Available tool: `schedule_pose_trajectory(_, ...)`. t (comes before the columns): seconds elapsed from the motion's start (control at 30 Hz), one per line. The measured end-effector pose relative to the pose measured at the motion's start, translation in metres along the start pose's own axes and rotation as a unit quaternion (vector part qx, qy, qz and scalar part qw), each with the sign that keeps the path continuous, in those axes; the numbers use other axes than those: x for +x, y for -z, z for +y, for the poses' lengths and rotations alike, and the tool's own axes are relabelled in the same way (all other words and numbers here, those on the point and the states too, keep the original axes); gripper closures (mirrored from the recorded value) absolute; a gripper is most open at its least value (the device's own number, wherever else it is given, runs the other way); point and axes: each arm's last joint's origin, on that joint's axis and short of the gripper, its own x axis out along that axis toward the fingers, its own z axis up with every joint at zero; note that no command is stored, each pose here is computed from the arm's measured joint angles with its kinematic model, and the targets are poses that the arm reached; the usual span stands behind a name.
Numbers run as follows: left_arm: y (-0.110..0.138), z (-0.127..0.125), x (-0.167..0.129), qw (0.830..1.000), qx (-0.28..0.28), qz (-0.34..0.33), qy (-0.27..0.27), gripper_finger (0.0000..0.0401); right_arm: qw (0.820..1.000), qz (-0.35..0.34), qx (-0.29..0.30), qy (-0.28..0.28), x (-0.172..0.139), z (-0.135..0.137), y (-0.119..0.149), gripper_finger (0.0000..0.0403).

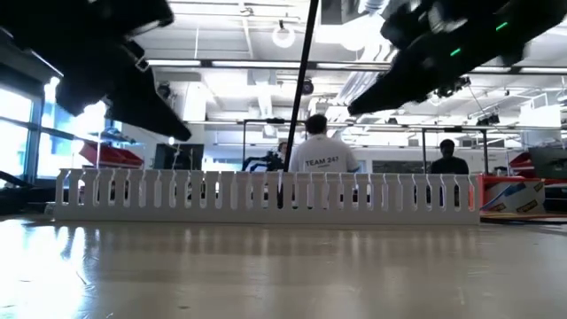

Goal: Ziptie cables
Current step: Insert the white cable duct cover into the white cable duct

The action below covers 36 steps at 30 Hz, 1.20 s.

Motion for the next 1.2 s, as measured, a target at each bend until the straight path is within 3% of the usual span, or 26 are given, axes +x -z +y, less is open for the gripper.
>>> schedule_pose_trajectory(0.07,0.005,0.011,-0.003,0.999,-0.04,-0.013,0.015,0.0401,1.0,-0.012,0.015,-0.003,0.01,-0.029,0.003,0.0197)
schedule_pose_trajectory(0.17,0.002,0.027,-0.011,0.997,-0.057,-0.04,0.028,0.0401,0.999,-0.029,0.026,0.004,0.024,-0.072,0.009,0.0176)
schedule_pose_trajectory(0.37,-0.017,0.06,-0.017,0.994,-0.079,-0.08,0.007,0.0401,0.999,0.022,0.035,-0.005,0.065,-0.125,0.026,0.0089)
schedule_pose_trajectory(0.5,-0.024,0.069,-0.016,0.993,-0.072,-0.089,0.0,0.0401,0.996,0.077,0.023,-0.024,0.09,-0.134,0.039,0.0034)
schedule_pose_trajectory(0.63,-0.026,0.07,-0.013,0.994,-0.059,-0.09,0.003,0.0401,0.994,0.105,0.038,-0.02,0.101,-0.14,0.056,0.0008)
schedule_pose_trajectory(0.9,-0.023,0.062,-0.01,0.994,-0.074,-0.084,0.013,0.0401,0.994,0.079,0.048,0.058,0.095,-0.141,0.074,0.0018)
schedule_pose_trajectory(1.07,-0.022,0.055,-0.004,0.993,-0.08,-0.09,0.013,0.0401,0.993,0.095,0.049,0.052,0.096,-0.136,0.076,0.0029)
schedule_pose_trajectory(1.2,-0.022,0.049,-0.002,0.991,-0.088,-0.093,0.021,0.0401,0.985,0.148,0.078,0.048,0.094,-0.134,0.085,0.0041)
